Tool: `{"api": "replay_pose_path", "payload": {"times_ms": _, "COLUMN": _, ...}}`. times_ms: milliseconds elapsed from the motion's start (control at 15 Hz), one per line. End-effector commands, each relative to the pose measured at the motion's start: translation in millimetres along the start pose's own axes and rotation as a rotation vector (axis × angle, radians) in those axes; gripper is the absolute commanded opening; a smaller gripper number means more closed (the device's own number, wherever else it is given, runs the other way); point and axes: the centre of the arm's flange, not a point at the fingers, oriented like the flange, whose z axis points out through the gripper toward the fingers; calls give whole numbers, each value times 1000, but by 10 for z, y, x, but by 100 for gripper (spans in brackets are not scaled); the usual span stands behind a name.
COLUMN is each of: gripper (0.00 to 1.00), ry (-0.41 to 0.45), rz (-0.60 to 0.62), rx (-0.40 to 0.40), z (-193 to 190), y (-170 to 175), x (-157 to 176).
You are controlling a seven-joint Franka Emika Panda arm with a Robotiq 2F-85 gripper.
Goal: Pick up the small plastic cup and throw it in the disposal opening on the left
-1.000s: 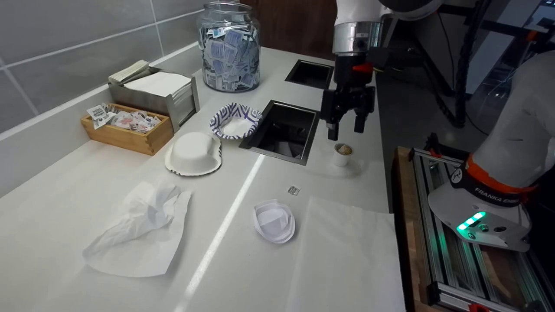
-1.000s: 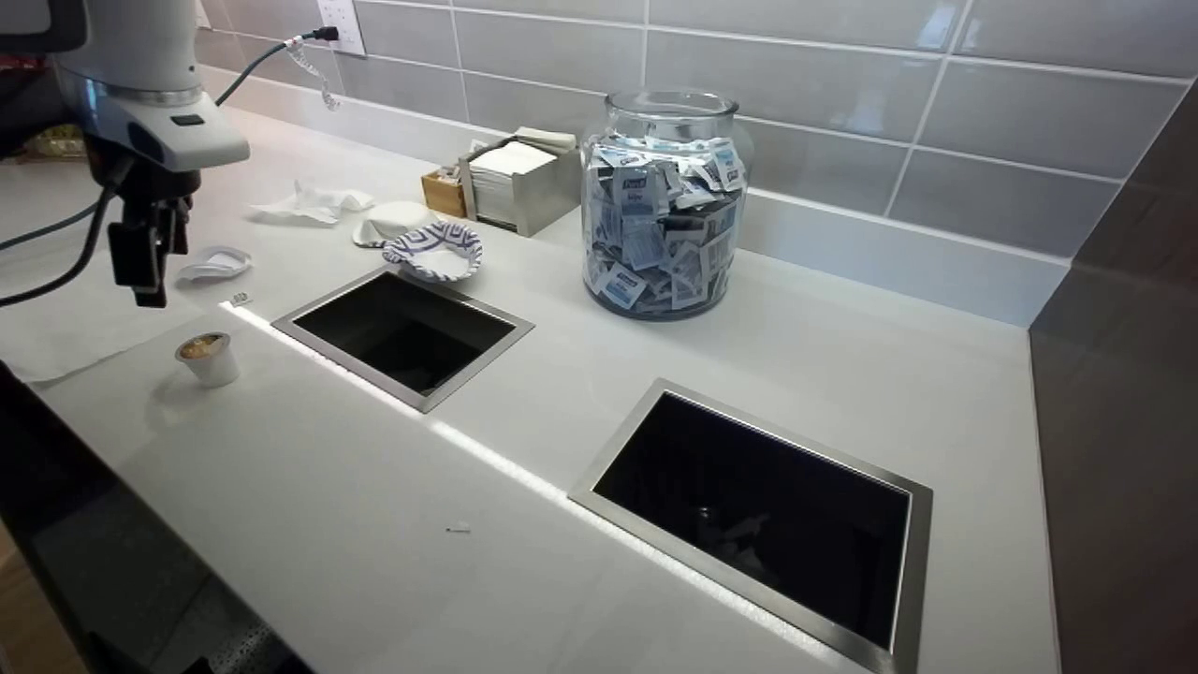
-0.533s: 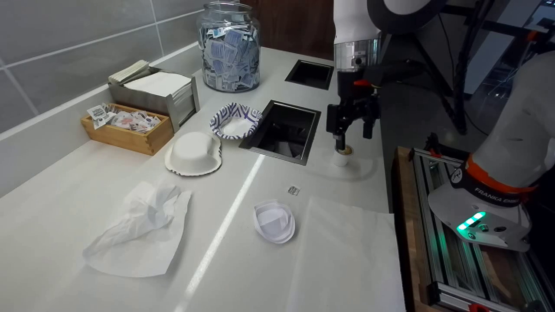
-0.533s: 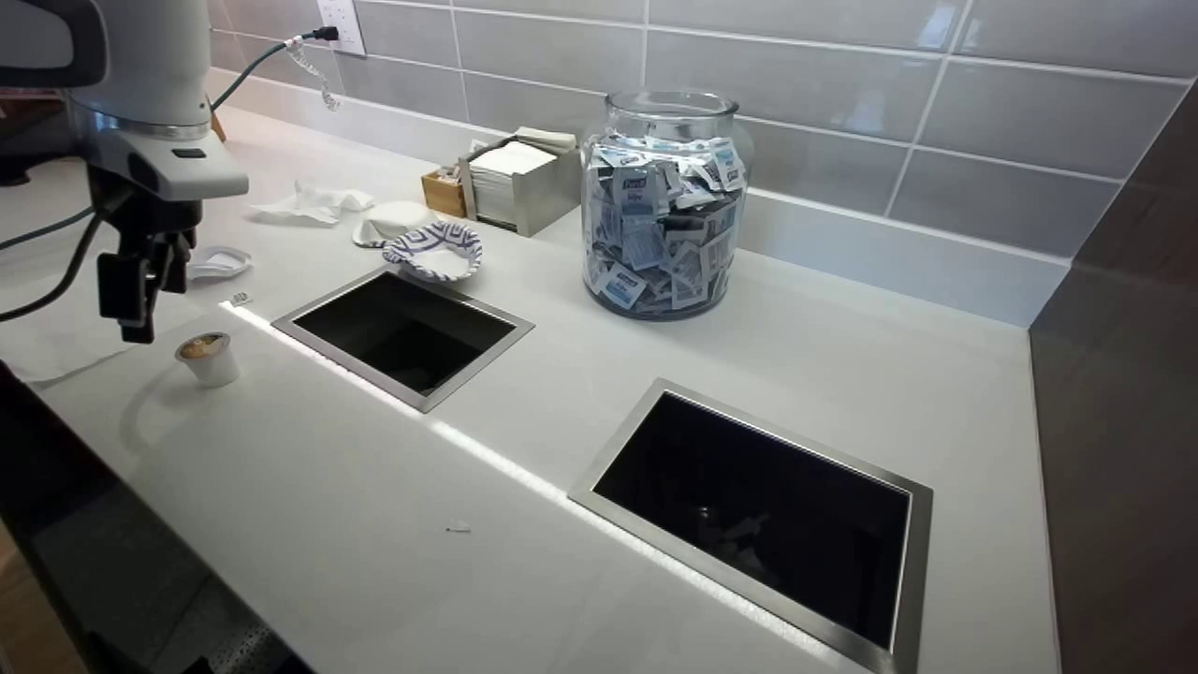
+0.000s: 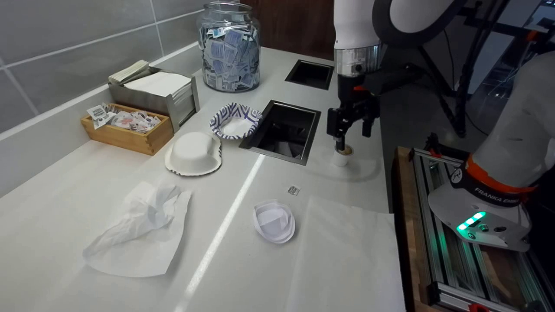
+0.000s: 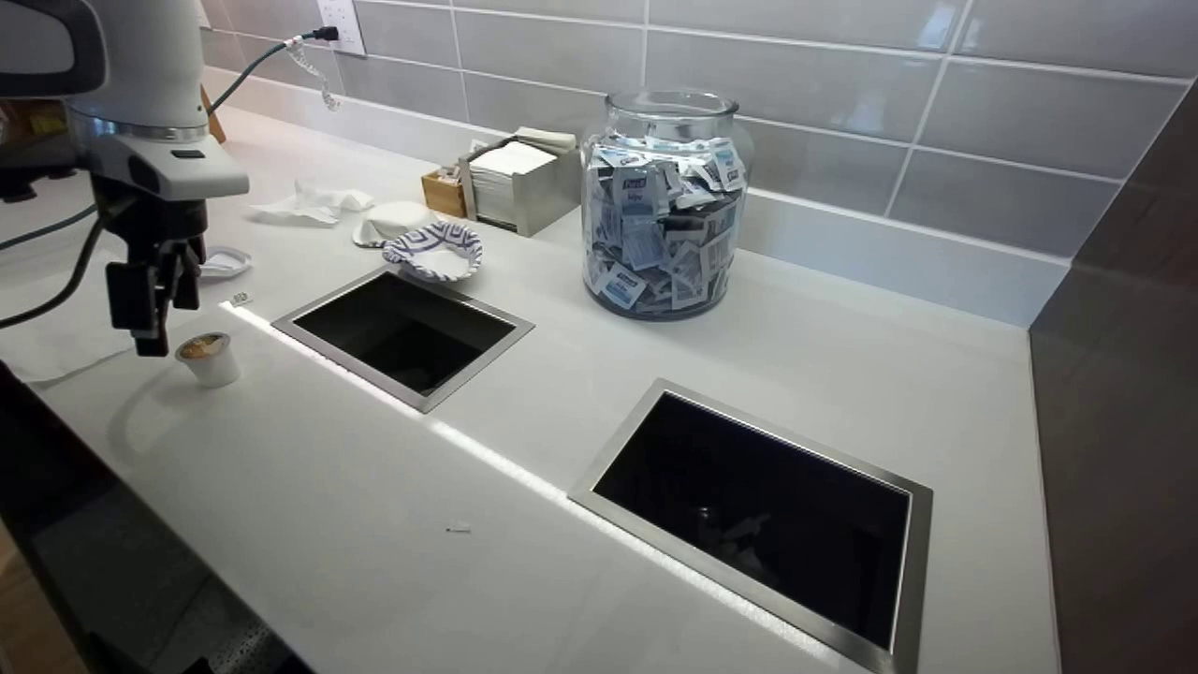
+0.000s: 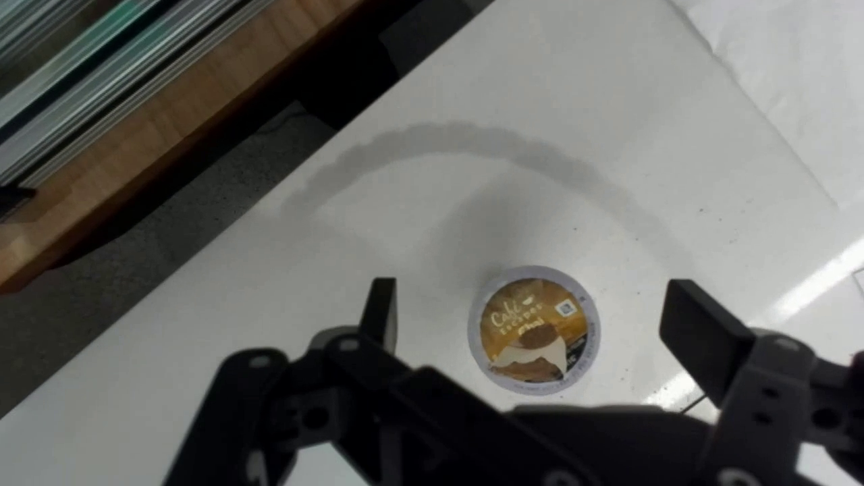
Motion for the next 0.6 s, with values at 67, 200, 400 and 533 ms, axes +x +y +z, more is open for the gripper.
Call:
{"api": "replay_pose_path", "payload": {"times_ms": 67, "gripper": 100, "ry": 92, "rz": -26, "rx": 44, "z": 190, "y": -10, "x": 29}}
{"api": "replay_pose_path", "payload": {"times_ms": 200, "gripper": 100, "ry": 121, "rz": -27, "rx": 65, "z": 224, "y": -28, "x": 62}}
{"api": "replay_pose_path", "payload": {"times_ms": 400, "gripper": 100, "ry": 157, "rz": -30, "rx": 94, "z": 229, "y": -69, "x": 114}}
{"api": "replay_pose_path", "payload": {"times_ms": 533, "gripper": 100, "ry": 151, "rz": -29, "rx": 127, "z": 261, "y": -97, "x": 142}}
